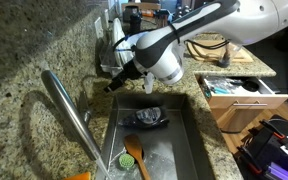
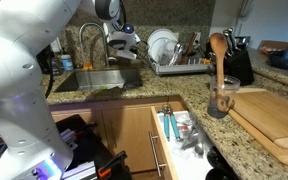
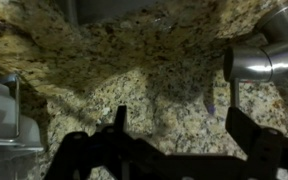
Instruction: Close the tap
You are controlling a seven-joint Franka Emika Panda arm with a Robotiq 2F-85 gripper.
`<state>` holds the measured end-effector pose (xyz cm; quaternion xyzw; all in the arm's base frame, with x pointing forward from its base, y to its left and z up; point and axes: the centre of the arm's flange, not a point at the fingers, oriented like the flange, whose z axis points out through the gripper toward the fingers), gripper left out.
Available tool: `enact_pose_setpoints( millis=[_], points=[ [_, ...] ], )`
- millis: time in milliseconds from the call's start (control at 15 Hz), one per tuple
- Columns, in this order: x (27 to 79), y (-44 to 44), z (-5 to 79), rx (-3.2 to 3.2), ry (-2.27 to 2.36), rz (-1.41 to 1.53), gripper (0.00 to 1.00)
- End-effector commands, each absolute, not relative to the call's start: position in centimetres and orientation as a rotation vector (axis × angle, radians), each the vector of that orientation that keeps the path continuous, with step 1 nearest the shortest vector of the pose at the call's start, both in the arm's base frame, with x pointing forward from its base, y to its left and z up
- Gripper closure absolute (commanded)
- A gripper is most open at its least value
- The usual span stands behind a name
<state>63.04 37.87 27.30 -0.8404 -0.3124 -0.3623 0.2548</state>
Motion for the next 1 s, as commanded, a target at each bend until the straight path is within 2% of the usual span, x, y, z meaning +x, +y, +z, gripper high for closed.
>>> enact_pose_setpoints(
  millis=[0, 533, 800, 933],
  points=[
    [63.0, 38.3, 26.5, -2.289, -0.872, -0.982, 0.0],
    [64.7, 41.7, 23.6, -2.238, -0.957, -1.016, 0.0],
    [64.4, 45.5, 23.3, -2.091, -1.018, -1.087, 0.0],
    [63.4, 44.4, 23.8, -2.158, -0.995, -1.032, 0.0]
  ],
)
